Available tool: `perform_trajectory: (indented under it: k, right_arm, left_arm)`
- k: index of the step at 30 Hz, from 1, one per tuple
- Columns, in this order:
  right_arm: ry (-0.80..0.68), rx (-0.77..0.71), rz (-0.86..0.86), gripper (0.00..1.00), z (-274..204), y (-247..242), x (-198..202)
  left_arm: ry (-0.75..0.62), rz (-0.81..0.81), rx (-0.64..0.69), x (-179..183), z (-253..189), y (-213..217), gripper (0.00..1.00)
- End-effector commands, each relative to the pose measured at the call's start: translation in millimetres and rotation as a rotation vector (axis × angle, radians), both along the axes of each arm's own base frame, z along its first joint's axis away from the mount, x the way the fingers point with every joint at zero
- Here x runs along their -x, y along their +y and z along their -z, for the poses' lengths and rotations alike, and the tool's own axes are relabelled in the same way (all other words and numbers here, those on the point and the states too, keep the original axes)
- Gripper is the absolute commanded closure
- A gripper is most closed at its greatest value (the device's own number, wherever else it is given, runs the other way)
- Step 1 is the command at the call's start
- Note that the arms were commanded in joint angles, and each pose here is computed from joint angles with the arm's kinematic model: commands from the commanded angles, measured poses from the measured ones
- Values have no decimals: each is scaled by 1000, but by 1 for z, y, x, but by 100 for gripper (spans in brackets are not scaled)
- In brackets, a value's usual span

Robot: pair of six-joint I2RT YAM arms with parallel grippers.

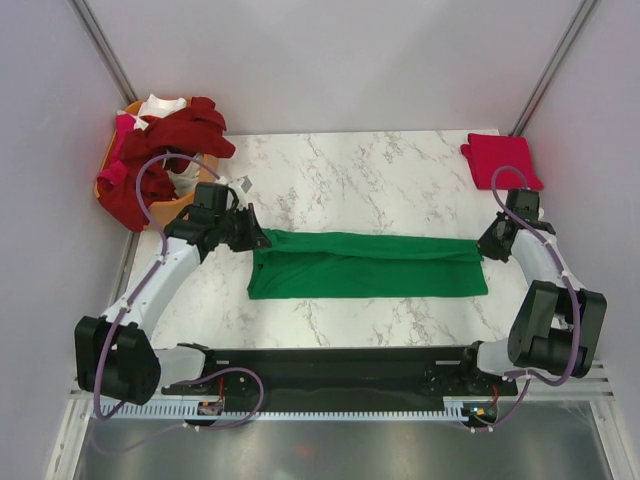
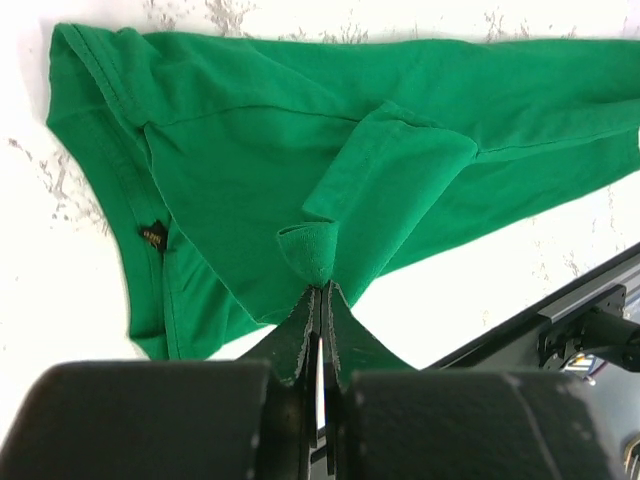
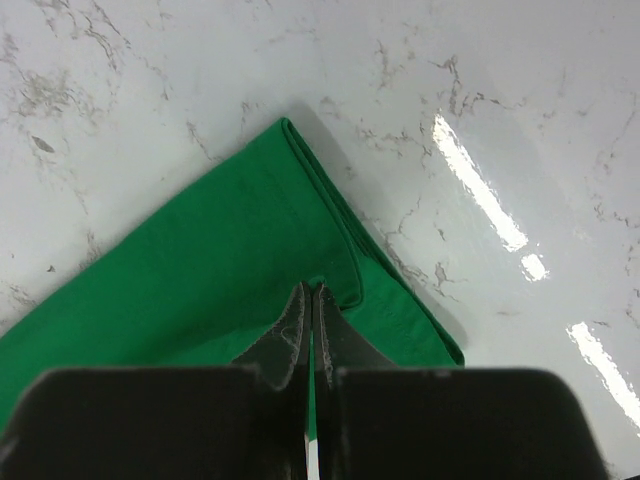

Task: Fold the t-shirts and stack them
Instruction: Fold the tshirt

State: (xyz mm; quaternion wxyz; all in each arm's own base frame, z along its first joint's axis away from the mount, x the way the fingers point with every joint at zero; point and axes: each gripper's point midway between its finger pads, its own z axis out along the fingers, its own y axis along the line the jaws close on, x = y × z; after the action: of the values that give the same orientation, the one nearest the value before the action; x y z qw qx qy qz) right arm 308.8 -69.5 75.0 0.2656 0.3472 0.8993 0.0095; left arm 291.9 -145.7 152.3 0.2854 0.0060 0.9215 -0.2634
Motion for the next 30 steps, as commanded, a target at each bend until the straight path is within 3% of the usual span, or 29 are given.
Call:
perform_trajectory:
  k: [1,13,17,18,19,20,22,24,28,30]
  right_arm:
    - [-44,5,8,100,-8,0,2]
    - [17,-18,103,98,21,-14,33]
    - [22,-33,143,57,29,-21,40]
    - [27,-41,142,24,31,-21,40]
    - [33,-41,149,12,33,-21,41]
    - [35,-37,155,3,33,-23,41]
    - [32,-25,161,2,32,-26,39]
    - [14,-6,174,2,25,-30,36]
    - [-83,15,164,2,-7,-35,19]
    - [-125,7,144,2,-19,-32,12]
  left_arm:
    - [-24,26,-22,12,-2,4,98]
    - [104,13,-60,44,38,14,92]
    - [145,22,-76,45,46,12,91]
    - [175,18,-92,46,53,14,89]
    - [190,20,-99,47,57,15,86]
    - [210,20,-107,48,61,15,79]
    - [272,16,-133,49,74,18,71]
    - [300,2,-166,47,80,22,54]
    - [249,-56,-183,39,58,28,3]
    - [225,-123,-167,35,48,31,0]
